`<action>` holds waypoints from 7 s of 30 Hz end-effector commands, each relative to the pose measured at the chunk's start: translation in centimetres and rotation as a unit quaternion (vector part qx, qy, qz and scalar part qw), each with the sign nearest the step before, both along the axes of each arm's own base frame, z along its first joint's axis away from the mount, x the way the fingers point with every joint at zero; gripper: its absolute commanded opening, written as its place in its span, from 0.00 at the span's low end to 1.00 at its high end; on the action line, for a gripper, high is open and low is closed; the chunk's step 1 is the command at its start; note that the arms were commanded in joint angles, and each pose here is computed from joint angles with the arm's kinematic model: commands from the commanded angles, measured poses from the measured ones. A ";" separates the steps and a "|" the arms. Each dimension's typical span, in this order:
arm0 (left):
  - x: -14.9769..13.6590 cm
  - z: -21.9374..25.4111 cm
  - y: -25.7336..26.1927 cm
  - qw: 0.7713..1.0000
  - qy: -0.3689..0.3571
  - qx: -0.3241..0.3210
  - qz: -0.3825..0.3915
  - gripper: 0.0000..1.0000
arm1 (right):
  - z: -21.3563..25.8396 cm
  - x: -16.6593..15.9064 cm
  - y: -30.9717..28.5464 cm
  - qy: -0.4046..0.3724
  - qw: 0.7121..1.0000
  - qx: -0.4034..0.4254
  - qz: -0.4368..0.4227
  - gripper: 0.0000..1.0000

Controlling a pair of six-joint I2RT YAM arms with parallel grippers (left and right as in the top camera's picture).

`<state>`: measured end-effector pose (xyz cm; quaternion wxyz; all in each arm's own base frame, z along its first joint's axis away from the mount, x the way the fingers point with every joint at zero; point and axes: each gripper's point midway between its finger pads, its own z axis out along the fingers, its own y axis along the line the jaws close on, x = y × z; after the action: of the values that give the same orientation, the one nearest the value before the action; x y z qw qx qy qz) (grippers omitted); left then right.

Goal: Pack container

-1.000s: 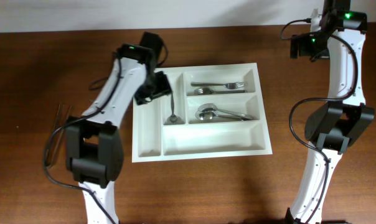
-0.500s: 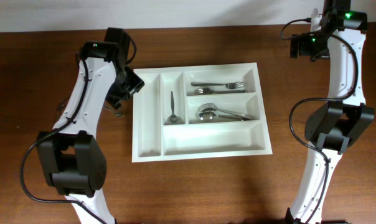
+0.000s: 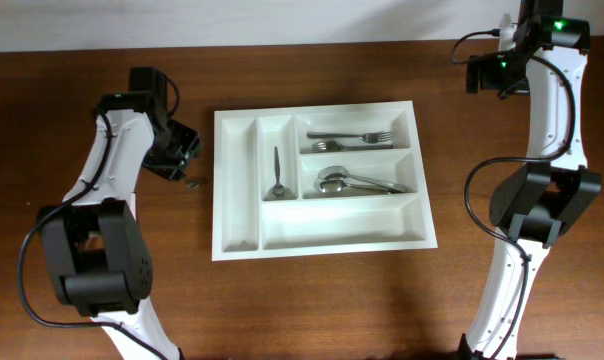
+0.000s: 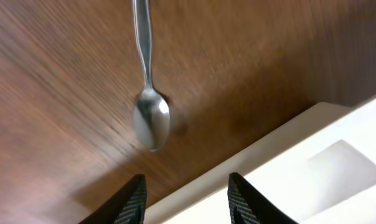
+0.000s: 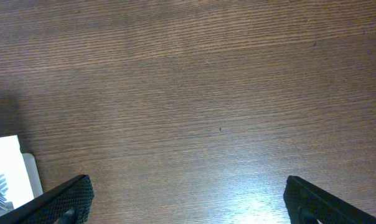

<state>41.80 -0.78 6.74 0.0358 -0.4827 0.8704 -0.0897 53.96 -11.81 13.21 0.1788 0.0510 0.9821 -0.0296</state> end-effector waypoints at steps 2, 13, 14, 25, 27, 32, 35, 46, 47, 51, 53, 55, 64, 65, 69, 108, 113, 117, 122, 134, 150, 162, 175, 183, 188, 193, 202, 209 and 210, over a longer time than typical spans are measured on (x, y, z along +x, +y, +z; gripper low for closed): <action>-1.2 -1.8 -1.2 0.999 0.010 -0.040 0.001 0.45 | 1.9 0.1 -0.2 -0.021 1.000 -0.006 -0.004 0.99; -1.9 -3.1 -1.1 0.999 0.023 -0.040 0.008 0.45 | 1.9 0.1 -0.2 -0.021 1.000 -0.006 -0.004 0.99; -1.9 -3.2 -1.2 0.999 0.024 -0.040 0.008 0.45 | 1.9 0.1 -0.2 -0.021 1.000 -0.006 -0.004 0.99; -2.3 -4.6 -0.9 0.998 0.042 -0.040 0.012 0.46 | 1.9 0.1 -0.2 -0.021 1.000 -0.006 -0.004 0.99; -2.2 -4.8 -0.9 0.998 0.039 -0.040 0.012 0.46 | 1.9 0.1 -0.2 -0.021 1.000 -0.006 -0.004 0.99; -1.9 -5.1 0.1 0.999 0.035 -0.036 0.022 0.51 | 1.9 0.1 -0.2 -0.021 1.000 -0.006 -0.004 0.99; -2.0 -5.5 0.5 0.998 0.039 -0.035 0.028 0.51 | 1.9 0.1 -0.2 -0.021 1.000 -0.006 -0.004 0.99; -1.9 -9.3 -0.3 0.996 0.063 -0.065 0.028 0.45 | 1.9 0.1 -0.2 -0.021 1.000 -0.006 -0.004 0.99; -1.8 -9.3 -0.3 0.996 0.062 -0.065 0.028 0.41 | 1.9 0.1 -0.2 -0.021 1.000 -0.006 -0.004 0.99; -1.8 -9.4 -0.3 0.996 0.062 -0.066 0.028 0.33 | 1.9 0.1 -0.2 -0.021 1.000 -0.006 -0.004 0.98; -1.8 -9.4 -0.3 0.996 0.061 -0.066 0.028 0.33 | 1.9 0.1 -0.2 -0.021 1.000 -0.006 -0.004 0.99; -1.8 -9.4 -0.3 0.995 0.062 -0.067 0.028 0.33 | 1.9 0.1 -0.2 -0.021 1.000 -0.006 -0.004 0.99; -1.3 -8.2 -1.1 0.995 0.046 -0.089 0.017 0.30 | 1.9 0.1 -0.2 -0.021 1.000 -0.006 -0.004 0.99; -0.8 -7.4 -0.8 0.996 0.032 -0.081 0.012 0.30 | 1.9 0.1 -0.2 -0.021 1.000 -0.006 -0.004 0.99; 1.5 -4.0 -0.1 0.998 -0.030 -0.054 -0.027 0.30 | 1.9 0.1 -0.2 -0.021 1.000 -0.006 -0.004 0.99; 11.6 12.3 3.5 0.894 -0.297 0.258 -0.213 0.48 | 1.9 0.1 -0.2 -0.021 1.000 -0.006 -0.004 0.99; 13.7 10.9 3.7 0.877 -0.309 0.278 -0.239 0.25 | 1.9 0.1 -0.2 -0.021 1.000 -0.006 -0.004 0.99; 15.2 7.6 4.1 0.874 -0.299 0.286 -0.256 0.25 | 1.9 0.1 -0.2 -0.021 1.000 -0.006 -0.004 0.99; 17.2 4.5 4.2 0.861 -0.305 0.300 -0.274 0.02 | 1.9 0.1 -0.2 -0.021 1.000 -0.006 -0.004 0.99; 19.4 -3.3 4.8 0.794 -0.272 0.361 -0.406 0.02 | 1.9 0.1 -0.2 -0.021 1.000 -0.006 -0.004 0.99; 18.9 -9.9 6.2 0.795 -0.262 0.321 -0.444 0.02 | 1.9 0.1 -0.2 -0.021 1.000 -0.006 -0.004 0.99; 11.0 -13.5 7.9 0.832 -0.076 0.277 -0.475 0.02 | 1.9 0.1 -0.2 -0.021 1.000 -0.006 -0.004 0.99; 3.8 -14.0 7.9 0.867 0.054 0.209 -0.449 0.02 | 1.9 0.1 -0.2 -0.021 1.000 -0.006 -0.004 0.99; 1.5 -13.8 6.7 0.865 0.092 0.184 -0.457 0.02 | 1.9 0.1 -0.2 -0.021 1.000 -0.006 -0.004 0.99; 3.1 -12.4 6.5 0.865 0.064 0.203 -0.454 0.02 | 1.9 0.1 -0.2 -0.021 1.000 -0.006 -0.004 0.99; 6.9 -8.7 7.4 0.866 0.011 0.250 -0.433 0.50 | 1.9 0.1 -0.2 -0.021 1.000 -0.006 -0.004 0.99; 11.7 0.4 8.6 0.817 -0.041 0.326 -0.474 0.70 | 1.9 0.1 -0.2 -0.021 1.000 -0.006 -0.004 0.99; 8.2 -1.0 5.8 0.829 -0.024 0.222 -0.513 0.61 | 1.9 0.1 -0.2 -0.021 1.000 -0.006 -0.004 0.99; 7.7 -1.1 5.7 0.830 -0.017 0.213 -0.516 0.62 | 1.9 0.1 -0.2 -0.021 1.000 -0.006 -0.004 0.99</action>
<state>49.85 6.50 4.57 0.0977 0.0443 0.9857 0.1296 53.94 -11.80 13.20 0.1784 0.0508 0.9822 -0.0296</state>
